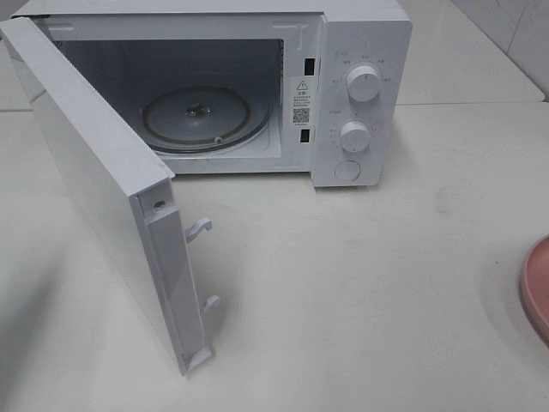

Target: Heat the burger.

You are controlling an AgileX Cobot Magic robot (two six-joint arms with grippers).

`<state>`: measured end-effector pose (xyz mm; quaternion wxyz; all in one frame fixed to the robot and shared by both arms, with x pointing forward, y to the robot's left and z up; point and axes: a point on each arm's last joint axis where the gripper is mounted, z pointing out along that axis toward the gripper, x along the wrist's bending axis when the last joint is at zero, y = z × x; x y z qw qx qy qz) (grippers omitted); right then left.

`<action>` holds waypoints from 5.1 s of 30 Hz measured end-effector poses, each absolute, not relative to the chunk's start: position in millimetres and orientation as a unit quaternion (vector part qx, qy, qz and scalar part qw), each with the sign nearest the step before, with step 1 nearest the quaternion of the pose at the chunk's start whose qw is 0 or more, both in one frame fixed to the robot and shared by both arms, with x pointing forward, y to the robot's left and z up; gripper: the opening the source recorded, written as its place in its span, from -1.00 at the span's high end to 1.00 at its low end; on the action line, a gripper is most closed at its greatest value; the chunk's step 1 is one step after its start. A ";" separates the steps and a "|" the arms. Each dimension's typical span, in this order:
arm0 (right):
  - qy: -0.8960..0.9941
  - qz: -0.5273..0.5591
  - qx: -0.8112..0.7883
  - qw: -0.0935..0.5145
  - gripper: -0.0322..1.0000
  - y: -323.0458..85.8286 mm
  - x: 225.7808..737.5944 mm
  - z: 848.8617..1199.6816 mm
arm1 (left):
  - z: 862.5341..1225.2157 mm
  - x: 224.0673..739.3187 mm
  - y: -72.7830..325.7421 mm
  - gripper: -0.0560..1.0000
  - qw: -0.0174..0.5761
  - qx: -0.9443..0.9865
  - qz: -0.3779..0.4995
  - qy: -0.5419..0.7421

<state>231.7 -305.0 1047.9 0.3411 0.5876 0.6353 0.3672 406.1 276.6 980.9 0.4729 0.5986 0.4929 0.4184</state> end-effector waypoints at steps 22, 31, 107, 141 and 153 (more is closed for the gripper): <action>0.635 0.367 0.588 0.341 -0.55 -305.0 231.7 1047.9 | 948.2 427.1 201.3 0.89 0.534 0.676 0.321 0.393; 0.635 0.367 0.588 0.341 -0.55 -305.0 231.7 1047.9 | 950.3 448.0 170.3 0.89 0.553 0.676 0.306 0.379; 0.637 0.366 0.585 0.342 -0.55 -305.0 231.7 1047.9 | 941.4 513.8 16.6 -0.57 0.451 0.730 0.168 0.486; 0.637 0.366 0.585 0.342 -0.55 -305.0 231.7 1047.9 | 1043.8 441.9 130.0 -0.97 0.182 0.860 -0.072 0.471; 0.637 0.366 0.585 0.342 -0.55 -305.0 231.7 1047.9 | 1078.7 448.9 233.3 -0.97 0.165 0.777 -0.019 0.607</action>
